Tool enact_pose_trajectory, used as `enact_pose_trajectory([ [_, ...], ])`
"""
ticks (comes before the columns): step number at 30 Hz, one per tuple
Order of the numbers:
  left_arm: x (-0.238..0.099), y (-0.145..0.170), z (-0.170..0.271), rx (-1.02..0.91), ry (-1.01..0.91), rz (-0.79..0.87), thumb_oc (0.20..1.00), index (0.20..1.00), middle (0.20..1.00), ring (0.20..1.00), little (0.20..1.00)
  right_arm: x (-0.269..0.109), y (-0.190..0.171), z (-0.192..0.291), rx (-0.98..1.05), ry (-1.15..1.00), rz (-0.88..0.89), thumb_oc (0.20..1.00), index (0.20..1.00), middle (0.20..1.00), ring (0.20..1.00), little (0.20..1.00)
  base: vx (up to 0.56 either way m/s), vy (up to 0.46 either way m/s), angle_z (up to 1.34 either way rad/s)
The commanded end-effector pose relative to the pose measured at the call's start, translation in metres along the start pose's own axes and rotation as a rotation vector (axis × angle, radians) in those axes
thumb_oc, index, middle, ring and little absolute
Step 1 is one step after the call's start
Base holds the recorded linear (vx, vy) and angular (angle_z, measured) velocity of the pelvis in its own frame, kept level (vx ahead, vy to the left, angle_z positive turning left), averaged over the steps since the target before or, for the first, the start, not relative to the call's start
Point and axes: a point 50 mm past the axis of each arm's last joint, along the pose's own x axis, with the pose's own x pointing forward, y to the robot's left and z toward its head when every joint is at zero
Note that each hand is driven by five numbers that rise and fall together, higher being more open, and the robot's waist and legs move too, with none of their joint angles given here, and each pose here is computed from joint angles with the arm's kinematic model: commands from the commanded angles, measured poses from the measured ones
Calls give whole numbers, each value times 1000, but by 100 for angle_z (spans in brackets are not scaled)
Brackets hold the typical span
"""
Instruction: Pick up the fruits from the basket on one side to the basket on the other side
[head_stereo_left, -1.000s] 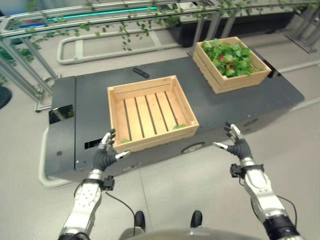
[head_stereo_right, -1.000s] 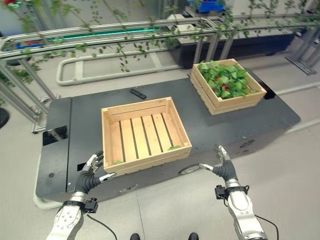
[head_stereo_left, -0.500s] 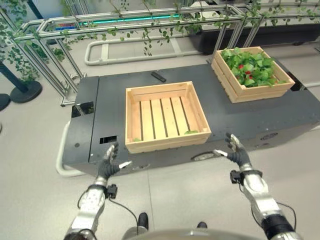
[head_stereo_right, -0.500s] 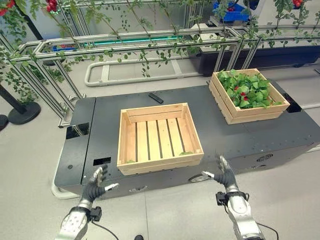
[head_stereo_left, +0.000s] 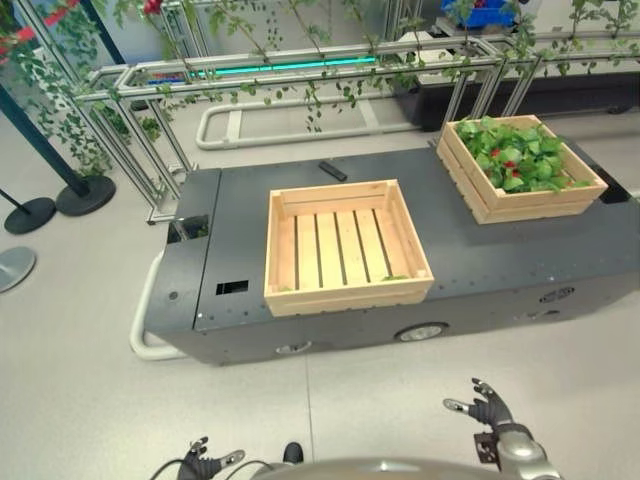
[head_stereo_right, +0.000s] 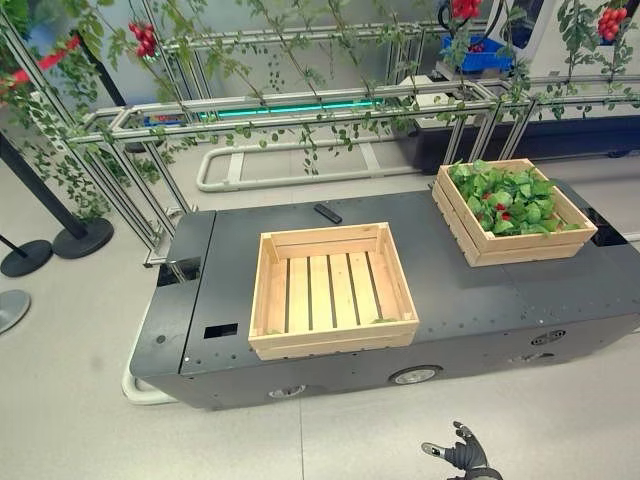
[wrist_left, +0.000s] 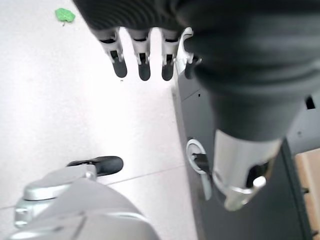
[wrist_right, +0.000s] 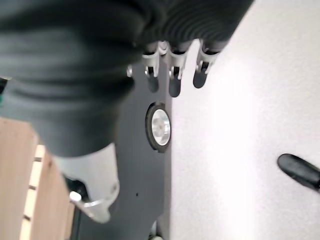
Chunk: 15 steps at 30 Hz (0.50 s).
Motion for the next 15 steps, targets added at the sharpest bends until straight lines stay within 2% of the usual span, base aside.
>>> enact_pose_trajectory([
  [1,12,6,49,-98,-157,46,1000,1000,1000,1000,1000,9,-1,38,-6,-136,3,1000,1000,1000,1000,1000,0,0,0],
  [2,11,7,65,-117,-243,46,1000,1000,1000,1000,1000,9,-2,48,22,-181,-2,1000,1000,1000,1000,1000,0,0,0],
  [8,5,7,100,-201,-409,38,1000,1000,1000,1000,1000,6,-4,73,54,-305,-19,1000,1000,1000,1000,1000,-2,-17,4],
  [15,9,2,95,-184,-365,34,1000,1000,1000,1000,1000,8,4,63,27,-249,1,1000,1000,1000,1000,1000,0,-3,3],
])
